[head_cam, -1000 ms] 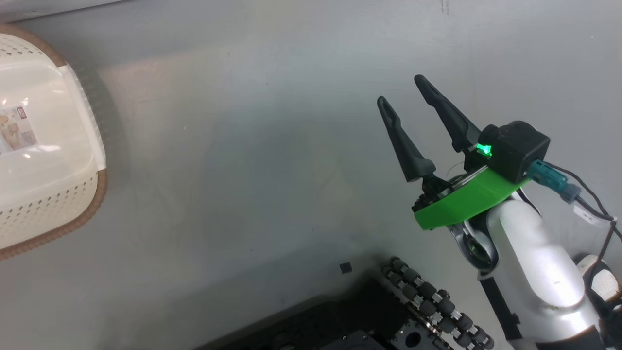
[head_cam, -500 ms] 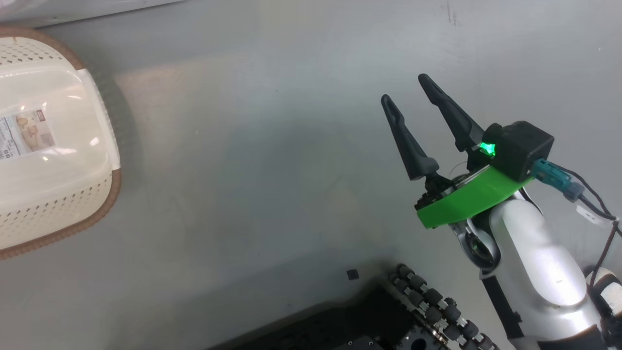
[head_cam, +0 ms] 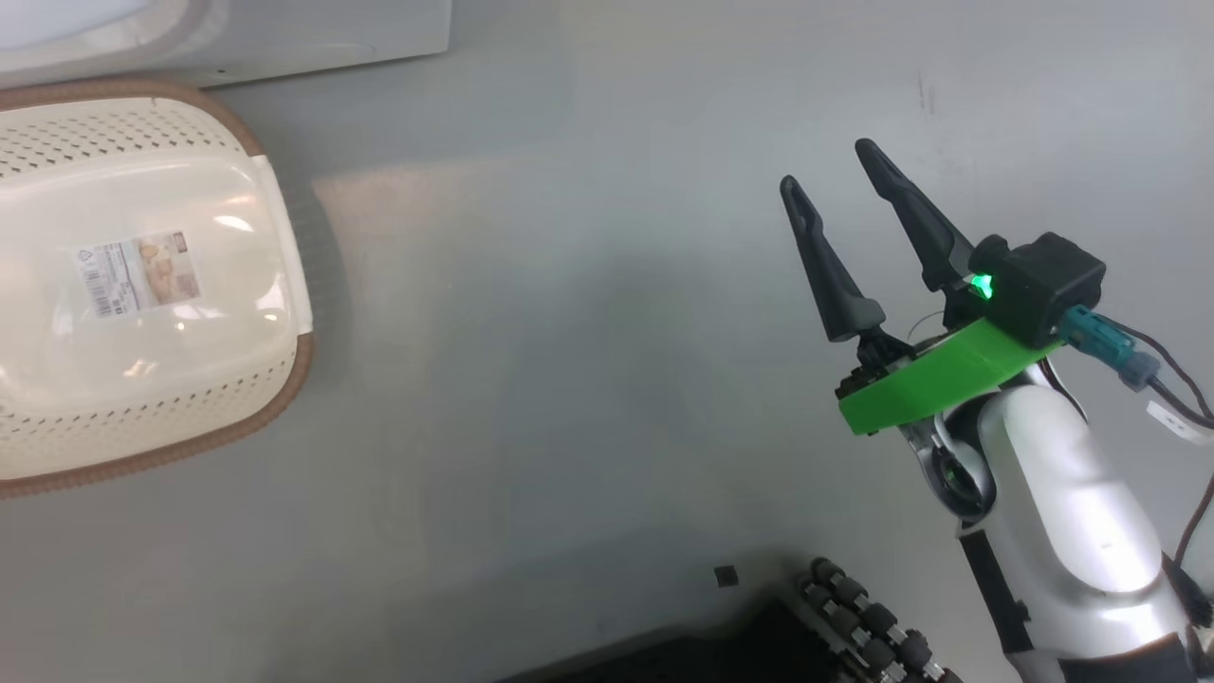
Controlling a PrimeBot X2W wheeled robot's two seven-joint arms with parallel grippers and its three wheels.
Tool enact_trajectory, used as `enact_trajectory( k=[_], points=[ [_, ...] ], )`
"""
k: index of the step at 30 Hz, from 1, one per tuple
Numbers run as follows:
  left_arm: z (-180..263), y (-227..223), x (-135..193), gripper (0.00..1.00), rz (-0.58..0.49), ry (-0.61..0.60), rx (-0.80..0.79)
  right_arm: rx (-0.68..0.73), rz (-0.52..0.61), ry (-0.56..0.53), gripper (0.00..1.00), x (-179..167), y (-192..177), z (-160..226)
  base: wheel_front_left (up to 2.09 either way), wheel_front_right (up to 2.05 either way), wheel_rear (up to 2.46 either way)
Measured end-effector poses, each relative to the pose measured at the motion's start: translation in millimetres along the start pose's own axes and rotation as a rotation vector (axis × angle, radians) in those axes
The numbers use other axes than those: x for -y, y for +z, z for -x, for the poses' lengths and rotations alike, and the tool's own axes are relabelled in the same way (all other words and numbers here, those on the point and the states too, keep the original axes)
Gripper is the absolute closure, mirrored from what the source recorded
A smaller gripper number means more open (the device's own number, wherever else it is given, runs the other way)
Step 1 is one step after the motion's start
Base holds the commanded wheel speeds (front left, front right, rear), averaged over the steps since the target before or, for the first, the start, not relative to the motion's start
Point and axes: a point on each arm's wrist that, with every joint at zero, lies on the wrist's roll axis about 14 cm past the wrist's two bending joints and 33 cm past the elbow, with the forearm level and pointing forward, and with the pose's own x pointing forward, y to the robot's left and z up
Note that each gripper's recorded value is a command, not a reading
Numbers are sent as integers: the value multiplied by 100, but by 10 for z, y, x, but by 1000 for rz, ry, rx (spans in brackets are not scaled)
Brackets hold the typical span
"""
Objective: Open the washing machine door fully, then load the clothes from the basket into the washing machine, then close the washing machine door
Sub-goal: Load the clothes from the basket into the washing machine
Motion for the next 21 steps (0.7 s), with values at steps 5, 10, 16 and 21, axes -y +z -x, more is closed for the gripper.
enact_trajectory(
  k=[5,10,16,21],
  points=[
    [159,67,43,0,13,-24,14,18,8,18,0,-73,76,-4,0,0,0],
    [449,-20,110,0,17,-58,-19,53,22,40,0,-160,226,-9,0,0,0],
    [882,-78,183,0,22,-92,-60,74,29,52,0,-245,351,119,0,0,0],
    [1220,24,197,0,36,-103,-52,111,38,57,0,-294,521,206,0,0,0]
  ],
)
